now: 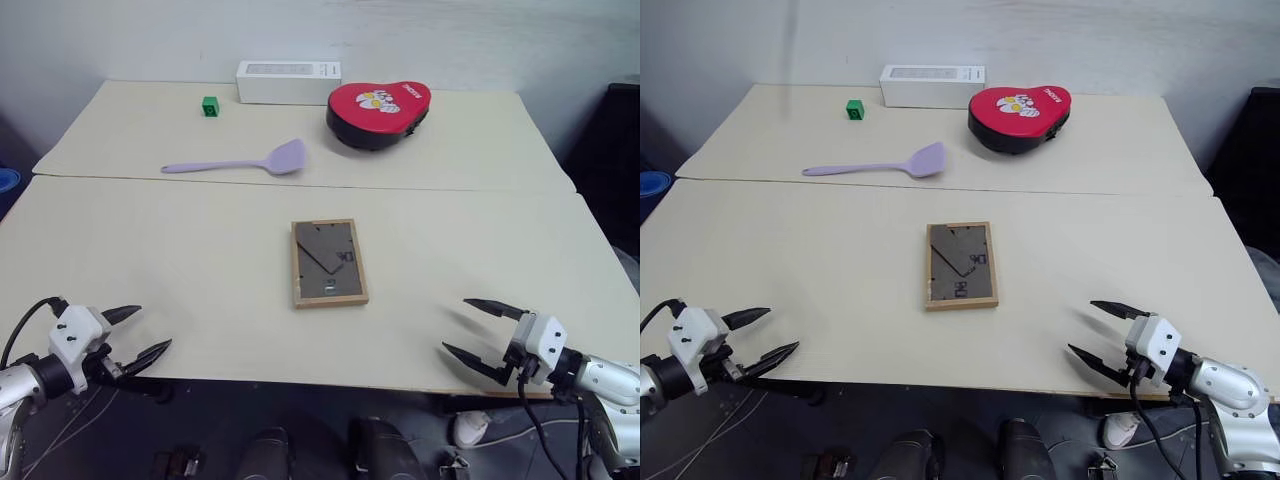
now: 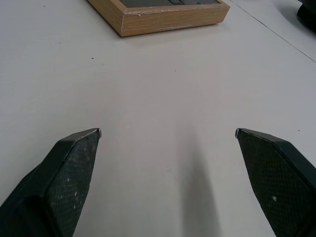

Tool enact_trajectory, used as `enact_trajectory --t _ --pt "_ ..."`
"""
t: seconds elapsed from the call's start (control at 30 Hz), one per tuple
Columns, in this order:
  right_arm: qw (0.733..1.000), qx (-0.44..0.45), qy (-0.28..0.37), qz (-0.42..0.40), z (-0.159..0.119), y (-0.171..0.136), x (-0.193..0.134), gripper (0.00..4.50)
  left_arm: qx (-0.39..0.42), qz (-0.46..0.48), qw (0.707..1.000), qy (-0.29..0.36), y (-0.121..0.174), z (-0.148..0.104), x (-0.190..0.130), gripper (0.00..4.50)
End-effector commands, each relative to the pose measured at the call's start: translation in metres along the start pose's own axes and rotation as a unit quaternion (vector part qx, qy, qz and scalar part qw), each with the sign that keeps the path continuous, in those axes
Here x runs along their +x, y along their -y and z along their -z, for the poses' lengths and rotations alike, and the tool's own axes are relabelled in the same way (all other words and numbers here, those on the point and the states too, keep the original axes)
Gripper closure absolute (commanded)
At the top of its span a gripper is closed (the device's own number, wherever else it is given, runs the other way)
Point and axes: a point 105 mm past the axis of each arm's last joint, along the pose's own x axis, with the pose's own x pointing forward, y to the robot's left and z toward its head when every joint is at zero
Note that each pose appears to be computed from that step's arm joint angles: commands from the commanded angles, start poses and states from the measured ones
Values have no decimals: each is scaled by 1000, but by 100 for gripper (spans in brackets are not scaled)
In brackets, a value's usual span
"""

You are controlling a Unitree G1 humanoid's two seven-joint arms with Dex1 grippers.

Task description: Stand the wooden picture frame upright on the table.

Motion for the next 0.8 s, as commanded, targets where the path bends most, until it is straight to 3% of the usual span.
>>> enact_trajectory --t 0.03,0.2,0.27,0.33,0.5,0.7,0.8 --pt "1000 -14 16 4 -11 4 2 0 35 -6 999 2 -4 -11 -2 3" --pt "1000 9 14 7 -16 9 16 0 16 14 999 49 0 -45 15 3" --pt "1000 16 22 10 -22 16 26 18 21 32 998 50 7 -54 29 42" --pt "999 10 34 9 -30 22 37 58 39 40 998 43 11 -60 44 92" --pt "999 -31 20 7 -35 41 82 224 41 60 996 53 25 -84 107 245" --pt "998 -51 11 -18 -37 42 125 434 46 81 994 48 39 -95 149 432" --pt "998 -56 11 -38 -38 35 138 449 33 89 995 43 41 -96 157 448"
